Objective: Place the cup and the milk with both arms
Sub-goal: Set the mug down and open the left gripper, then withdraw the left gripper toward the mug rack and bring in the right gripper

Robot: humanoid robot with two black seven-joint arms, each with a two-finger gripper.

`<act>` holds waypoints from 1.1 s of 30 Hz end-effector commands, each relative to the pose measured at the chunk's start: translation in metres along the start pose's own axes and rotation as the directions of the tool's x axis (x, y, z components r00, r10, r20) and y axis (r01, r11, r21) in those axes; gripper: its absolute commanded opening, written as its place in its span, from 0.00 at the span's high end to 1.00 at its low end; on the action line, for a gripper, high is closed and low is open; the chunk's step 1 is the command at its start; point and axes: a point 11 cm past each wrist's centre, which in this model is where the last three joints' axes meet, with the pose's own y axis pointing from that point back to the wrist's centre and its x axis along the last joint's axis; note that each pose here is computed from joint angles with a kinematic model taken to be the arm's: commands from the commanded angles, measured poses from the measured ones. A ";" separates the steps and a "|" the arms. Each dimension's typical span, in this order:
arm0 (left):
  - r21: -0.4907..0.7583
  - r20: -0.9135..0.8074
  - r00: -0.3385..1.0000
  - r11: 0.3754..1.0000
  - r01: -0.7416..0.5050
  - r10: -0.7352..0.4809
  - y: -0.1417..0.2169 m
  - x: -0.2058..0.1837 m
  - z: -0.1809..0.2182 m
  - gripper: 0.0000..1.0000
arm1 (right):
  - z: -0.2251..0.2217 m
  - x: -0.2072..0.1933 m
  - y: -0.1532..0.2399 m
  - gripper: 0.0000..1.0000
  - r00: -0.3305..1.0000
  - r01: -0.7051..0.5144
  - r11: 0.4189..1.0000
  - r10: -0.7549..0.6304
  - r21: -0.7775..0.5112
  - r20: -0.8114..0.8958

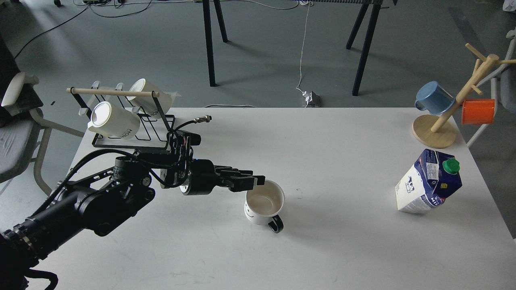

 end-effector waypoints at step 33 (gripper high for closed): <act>0.010 -0.555 0.706 0.851 -0.524 0.441 0.133 0.070 -0.041 0.09 | 0.203 0.099 0.115 0.04 0.924 -0.228 0.896 0.322 -0.381 0.204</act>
